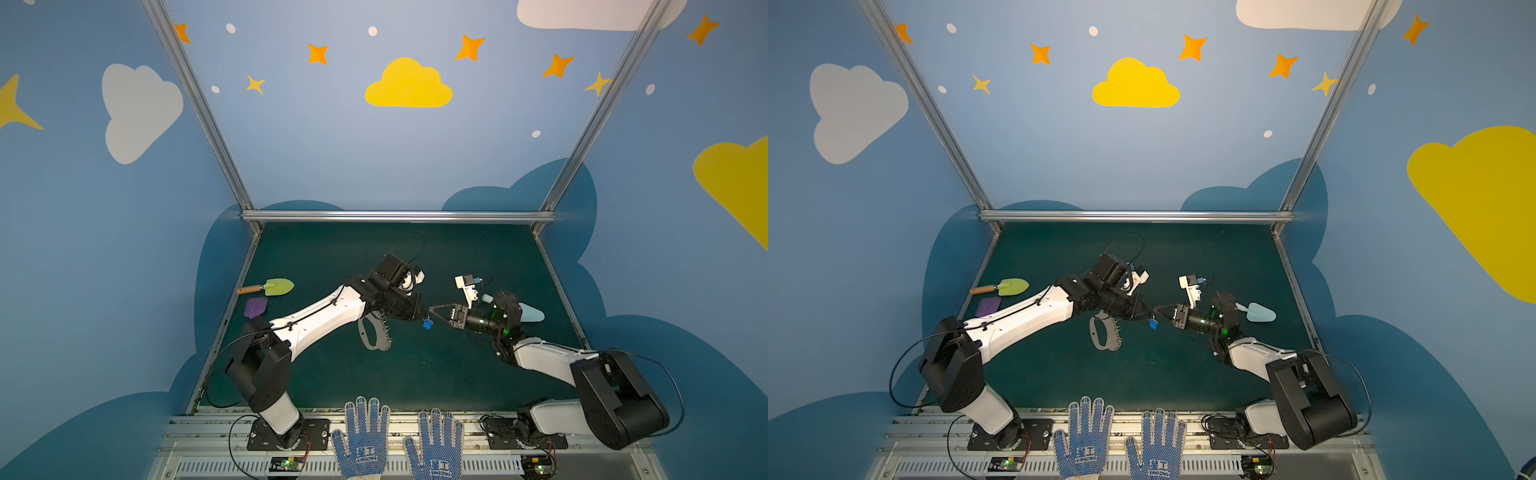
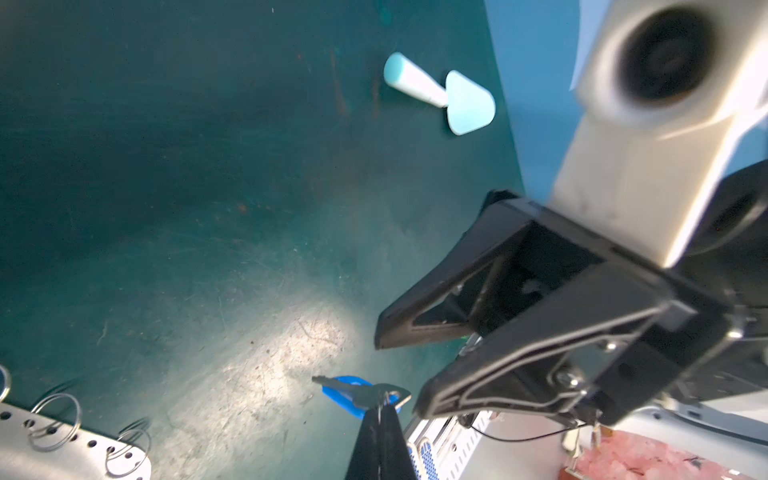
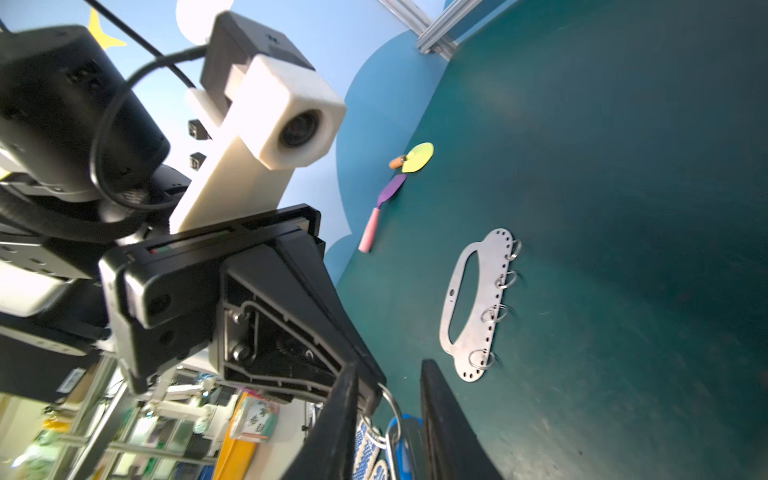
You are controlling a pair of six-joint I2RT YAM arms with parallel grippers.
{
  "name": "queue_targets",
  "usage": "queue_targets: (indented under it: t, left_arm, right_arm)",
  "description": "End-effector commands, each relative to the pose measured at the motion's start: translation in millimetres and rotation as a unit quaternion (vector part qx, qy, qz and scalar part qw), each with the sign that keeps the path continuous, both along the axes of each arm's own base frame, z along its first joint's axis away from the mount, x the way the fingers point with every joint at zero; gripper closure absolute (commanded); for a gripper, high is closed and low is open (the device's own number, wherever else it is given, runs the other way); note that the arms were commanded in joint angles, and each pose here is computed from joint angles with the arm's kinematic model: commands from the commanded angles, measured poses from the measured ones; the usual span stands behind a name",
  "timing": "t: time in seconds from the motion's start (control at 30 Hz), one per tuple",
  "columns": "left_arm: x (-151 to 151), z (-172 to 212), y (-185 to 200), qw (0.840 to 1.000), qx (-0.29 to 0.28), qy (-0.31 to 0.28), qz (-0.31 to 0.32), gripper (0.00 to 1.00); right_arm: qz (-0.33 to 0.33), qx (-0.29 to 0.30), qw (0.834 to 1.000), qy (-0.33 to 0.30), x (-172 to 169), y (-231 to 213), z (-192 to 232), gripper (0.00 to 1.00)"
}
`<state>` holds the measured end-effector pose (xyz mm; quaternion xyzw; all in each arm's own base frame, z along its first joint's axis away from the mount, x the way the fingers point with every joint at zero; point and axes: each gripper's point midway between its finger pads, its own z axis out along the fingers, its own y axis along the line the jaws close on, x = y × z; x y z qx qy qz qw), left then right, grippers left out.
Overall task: Put the keys on the keyring
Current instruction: 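Close the right gripper on the key ring while the left gripper opens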
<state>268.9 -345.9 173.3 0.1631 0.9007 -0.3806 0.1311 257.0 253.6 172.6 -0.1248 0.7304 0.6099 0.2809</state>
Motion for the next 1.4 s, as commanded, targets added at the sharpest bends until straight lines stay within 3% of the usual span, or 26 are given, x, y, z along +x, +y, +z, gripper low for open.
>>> queue_targets:
  t: [0.0,0.43,0.83,0.97,1.1,1.33,1.37]
  left_arm:
    - [7,23,3,0.999,-0.044,-0.017,0.014,0.96]
    - [10,38,7,0.996,-0.081,-0.026,0.026,0.96]
    - [11,43,8,0.995,-0.091,-0.033,0.031,0.96]
    - [12,45,11,0.995,-0.091,-0.036,0.036,0.96]
    - [14,47,15,0.994,-0.093,-0.039,0.042,0.96]
    - [15,46,17,0.994,-0.094,-0.04,0.047,0.96]
    - [15,46,18,0.994,-0.094,-0.04,0.048,0.96]
  right_arm:
    - [0.032,0.047,0.998,-0.028,-5,4,25,0.71]
    - [0.078,0.075,0.994,-0.02,-11,15,32,0.69]
    - [0.112,0.091,0.989,-0.013,-16,24,37,0.78]
    - [0.117,0.091,0.989,-0.012,-17,25,38,0.85]
    - [0.123,0.089,0.988,0.001,-17,26,34,0.84]
    - [0.133,0.089,0.987,0.006,-19,28,34,0.93]
    - [0.134,0.088,0.987,0.007,-19,28,33,0.99]
